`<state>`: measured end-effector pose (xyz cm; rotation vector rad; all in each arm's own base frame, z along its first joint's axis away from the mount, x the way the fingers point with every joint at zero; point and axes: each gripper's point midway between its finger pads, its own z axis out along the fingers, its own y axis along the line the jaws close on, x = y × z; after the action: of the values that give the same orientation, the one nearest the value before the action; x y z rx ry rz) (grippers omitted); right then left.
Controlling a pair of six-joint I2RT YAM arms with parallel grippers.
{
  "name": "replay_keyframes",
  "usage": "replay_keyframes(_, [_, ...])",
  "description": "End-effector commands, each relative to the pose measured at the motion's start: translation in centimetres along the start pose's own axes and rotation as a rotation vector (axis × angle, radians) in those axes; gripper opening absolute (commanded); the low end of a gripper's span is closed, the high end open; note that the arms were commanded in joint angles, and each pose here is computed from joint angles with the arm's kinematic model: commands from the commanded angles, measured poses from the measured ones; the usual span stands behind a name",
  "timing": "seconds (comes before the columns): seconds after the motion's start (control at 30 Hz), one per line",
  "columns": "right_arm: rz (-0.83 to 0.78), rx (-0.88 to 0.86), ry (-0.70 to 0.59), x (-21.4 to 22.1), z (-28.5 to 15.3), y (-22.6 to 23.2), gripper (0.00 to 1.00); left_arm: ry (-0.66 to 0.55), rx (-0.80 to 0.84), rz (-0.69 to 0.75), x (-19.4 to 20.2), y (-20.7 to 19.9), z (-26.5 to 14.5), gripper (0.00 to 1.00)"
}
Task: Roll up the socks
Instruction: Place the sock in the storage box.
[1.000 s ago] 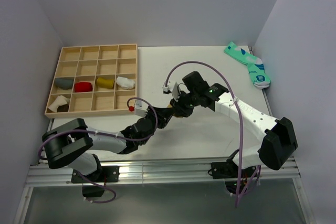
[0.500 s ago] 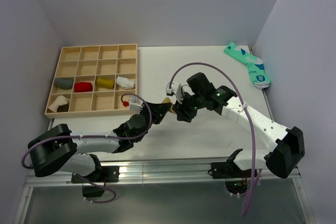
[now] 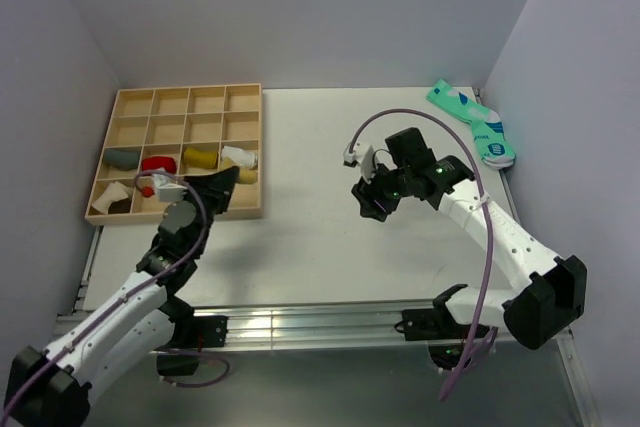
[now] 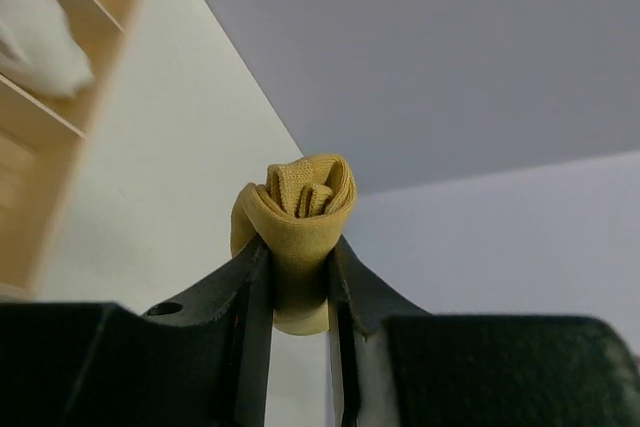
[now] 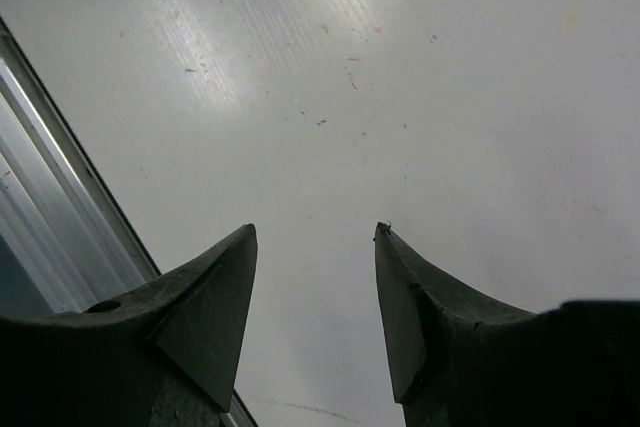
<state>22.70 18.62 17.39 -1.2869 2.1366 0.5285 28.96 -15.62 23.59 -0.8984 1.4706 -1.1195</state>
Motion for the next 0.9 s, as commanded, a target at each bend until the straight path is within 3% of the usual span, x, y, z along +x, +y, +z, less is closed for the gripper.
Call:
replay_keyframes(0.0, [-0.021,0.009,-0.034,-1.2,-0.9,-1.4,0.58,-0.03,-0.129,0.13,-3.6,3.4,-0.6,0.0])
replay_keyframes(0.13, [-0.016,-0.005,-0.021,-1.3,-0.3,-2.5,0.58,-0.11,-0.19,0.151,-8.5,5.6,-0.3,0.0])
replay_keyframes(0.27, [-0.02,-0.003,-0.022,-1.3,0.3,-3.6,0.58,-0.201,-0.261,0.078,-13.9,10.0,0.6,0.0])
replay_keyframes(0.37, [-0.021,-0.004,-0.012,-1.1,0.5,-4.2,0.58,-0.227,-0.242,0.069,-16.3,10.8,1.2,0.0])
replay_keyframes(0.87, [-0.022,-0.022,-0.014,-0.7,1.3,-5.5,0.58,-0.228,-0.375,0.048,-22.4,16.9,2.6,0.0])
